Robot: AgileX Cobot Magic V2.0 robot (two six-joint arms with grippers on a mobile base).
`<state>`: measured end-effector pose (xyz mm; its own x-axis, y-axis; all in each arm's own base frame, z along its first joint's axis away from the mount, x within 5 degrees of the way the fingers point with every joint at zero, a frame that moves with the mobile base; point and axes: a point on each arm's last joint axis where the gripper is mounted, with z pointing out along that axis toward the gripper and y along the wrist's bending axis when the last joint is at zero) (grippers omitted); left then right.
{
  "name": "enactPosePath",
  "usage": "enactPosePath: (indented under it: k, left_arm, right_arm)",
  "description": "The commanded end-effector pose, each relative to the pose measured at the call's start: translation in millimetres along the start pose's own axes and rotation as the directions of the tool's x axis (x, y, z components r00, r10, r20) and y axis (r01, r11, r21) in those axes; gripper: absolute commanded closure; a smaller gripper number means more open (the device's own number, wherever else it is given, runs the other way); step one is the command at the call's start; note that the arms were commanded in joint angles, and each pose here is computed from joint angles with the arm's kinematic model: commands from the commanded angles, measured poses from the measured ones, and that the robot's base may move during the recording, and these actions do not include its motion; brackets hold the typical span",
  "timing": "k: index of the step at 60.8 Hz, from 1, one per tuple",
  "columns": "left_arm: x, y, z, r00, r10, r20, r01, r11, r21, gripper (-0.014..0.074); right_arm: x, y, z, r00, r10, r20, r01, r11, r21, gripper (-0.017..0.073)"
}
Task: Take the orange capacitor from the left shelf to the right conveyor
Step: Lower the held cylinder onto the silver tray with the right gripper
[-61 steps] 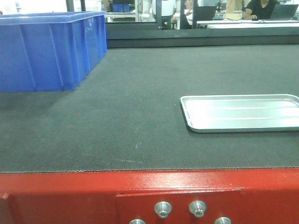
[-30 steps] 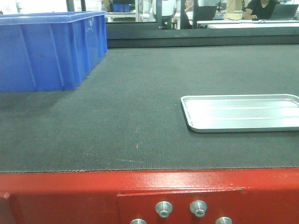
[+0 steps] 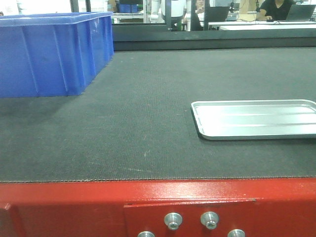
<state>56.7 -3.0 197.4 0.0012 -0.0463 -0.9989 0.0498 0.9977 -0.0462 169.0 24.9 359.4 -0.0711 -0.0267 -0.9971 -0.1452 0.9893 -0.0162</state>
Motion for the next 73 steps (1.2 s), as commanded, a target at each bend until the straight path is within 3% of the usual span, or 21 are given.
enactPosePath:
  k: [1,21,43,73]
  left_arm:
    - [-10.3,0.2,-1.5,0.994,-0.003,0.105,0.003,1.0,-0.002,0.072]
    - [-10.3,0.2,-1.5,0.994,-0.003,0.105,0.003,1.0,-0.002,0.072]
    - [-10.3,0.2,-1.5,0.994,-0.003,0.105,0.003,1.0,-0.002,0.072]
    - [-10.3,0.2,-1.5,0.994,-0.003,0.105,0.003,1.0,-0.002,0.072]
  right_arm:
    - [-4.1,0.8,20.9,0.992,-0.004,0.125,0.005,1.0,-0.012,0.0471]
    - [92.1,6.7,70.9,0.989,0.019,0.144,-0.01,0.998,-0.062,0.0471]
    - [156.0,9.4,110.8,0.997,0.038,0.07,-0.033,0.996,-0.082,0.0471]
    - [182.2,10.6,132.4,1.0,0.013,0.022,-0.011,0.996,-0.091,0.0456]
